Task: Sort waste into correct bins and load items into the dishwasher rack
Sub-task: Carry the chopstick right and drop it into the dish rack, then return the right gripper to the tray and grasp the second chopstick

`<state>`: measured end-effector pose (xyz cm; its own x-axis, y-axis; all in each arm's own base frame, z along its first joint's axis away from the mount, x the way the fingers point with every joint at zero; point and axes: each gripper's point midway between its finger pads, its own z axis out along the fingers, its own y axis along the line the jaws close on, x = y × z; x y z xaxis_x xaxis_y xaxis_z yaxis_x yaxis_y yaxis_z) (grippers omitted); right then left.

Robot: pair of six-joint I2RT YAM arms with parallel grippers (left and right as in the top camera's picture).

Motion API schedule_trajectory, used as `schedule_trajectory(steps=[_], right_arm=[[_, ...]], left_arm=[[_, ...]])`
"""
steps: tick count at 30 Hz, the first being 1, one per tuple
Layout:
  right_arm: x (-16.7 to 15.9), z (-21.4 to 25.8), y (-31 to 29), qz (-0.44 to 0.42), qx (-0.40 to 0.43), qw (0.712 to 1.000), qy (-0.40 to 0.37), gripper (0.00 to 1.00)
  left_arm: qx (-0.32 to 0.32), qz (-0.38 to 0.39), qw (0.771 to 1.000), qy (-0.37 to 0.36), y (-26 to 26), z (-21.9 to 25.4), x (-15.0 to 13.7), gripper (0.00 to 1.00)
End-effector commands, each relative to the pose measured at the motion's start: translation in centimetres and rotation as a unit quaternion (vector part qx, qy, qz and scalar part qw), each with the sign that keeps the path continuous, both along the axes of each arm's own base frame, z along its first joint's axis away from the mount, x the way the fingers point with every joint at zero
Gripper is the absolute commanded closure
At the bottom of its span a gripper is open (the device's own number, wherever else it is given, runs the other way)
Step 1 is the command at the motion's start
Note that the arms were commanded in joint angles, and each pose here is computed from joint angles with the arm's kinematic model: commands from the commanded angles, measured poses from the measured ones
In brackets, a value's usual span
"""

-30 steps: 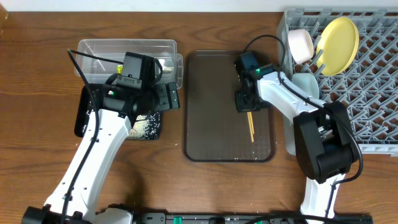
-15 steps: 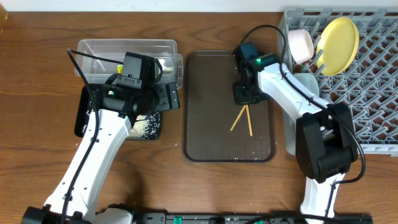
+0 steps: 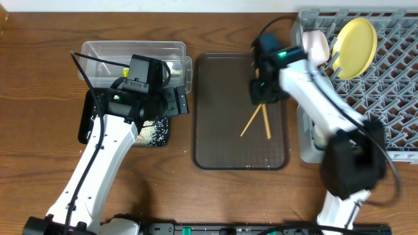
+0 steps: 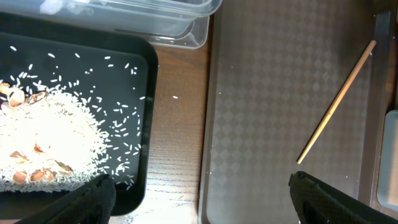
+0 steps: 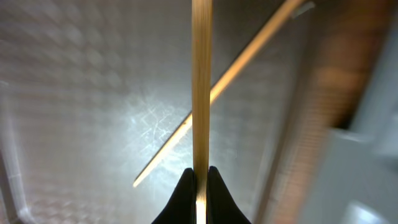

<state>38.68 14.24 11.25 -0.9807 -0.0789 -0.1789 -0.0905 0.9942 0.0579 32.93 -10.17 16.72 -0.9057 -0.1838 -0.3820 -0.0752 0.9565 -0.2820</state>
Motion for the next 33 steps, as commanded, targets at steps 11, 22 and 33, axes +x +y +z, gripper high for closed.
schedule_trajectory(steps=[11, 22, 33], right_arm=[[-2.9, 14.2, -23.2, -0.097, -0.219, 0.964, -0.118, 0.99], [-1.6, 7.6, -26.6, -0.069, -0.232, 0.970, -0.020, 0.99], [-0.6, 3.2, -24.6, -0.047, -0.168, 0.984, 0.022, 0.62]], left_arm=[[0.003, 0.003, 1.000, 0.002, 0.2, -0.2, 0.1, 0.08], [0.003, 0.003, 1.000, 0.002, 0.2, -0.2, 0.1, 0.08], [0.003, 0.003, 1.000, 0.002, 0.2, -0.2, 0.1, 0.08]])
